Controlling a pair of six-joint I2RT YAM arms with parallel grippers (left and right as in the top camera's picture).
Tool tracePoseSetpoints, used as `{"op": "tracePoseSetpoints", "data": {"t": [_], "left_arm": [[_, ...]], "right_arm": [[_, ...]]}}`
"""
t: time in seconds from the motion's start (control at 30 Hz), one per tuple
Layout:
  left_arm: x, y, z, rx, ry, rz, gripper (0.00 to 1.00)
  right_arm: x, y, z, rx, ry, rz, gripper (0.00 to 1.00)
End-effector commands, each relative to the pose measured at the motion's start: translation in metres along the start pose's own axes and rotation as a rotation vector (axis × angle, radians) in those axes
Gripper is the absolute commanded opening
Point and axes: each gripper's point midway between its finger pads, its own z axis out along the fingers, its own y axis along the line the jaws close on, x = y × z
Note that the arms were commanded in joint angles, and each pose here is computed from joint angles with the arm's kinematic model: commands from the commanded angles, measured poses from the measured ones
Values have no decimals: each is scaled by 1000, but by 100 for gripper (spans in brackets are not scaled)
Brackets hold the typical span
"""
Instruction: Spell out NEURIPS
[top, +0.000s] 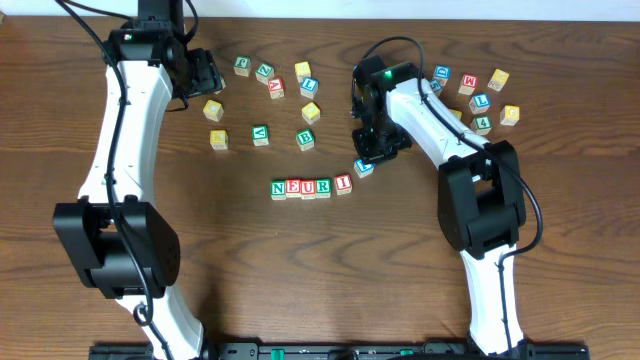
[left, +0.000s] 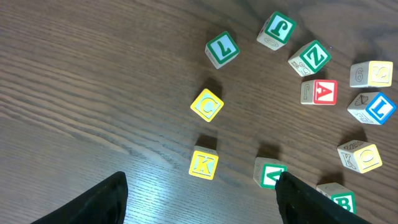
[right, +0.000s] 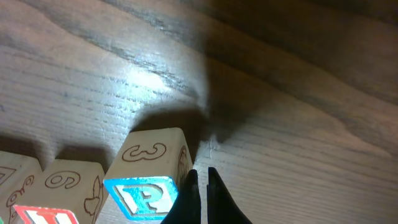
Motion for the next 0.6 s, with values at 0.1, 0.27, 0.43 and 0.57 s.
{"op": "tracePoseSetpoints", "data": {"t": [0.1,0.27,0.43,0.57], "left_arm": [[6,1,3,-10,17,6,75],[7,1,2,-11,20,6,75],[7,1,2,-11,20,6,75],[7,2,2,-11,20,6,75]], "right_arm": [[-6,3,-3,4,-16,-1,1],[-19,-8,-31,72,-67,7,1],[-40,-15,-38,116,-156,27,1],[-49,6,-33,3,-187,-12,1]]}}
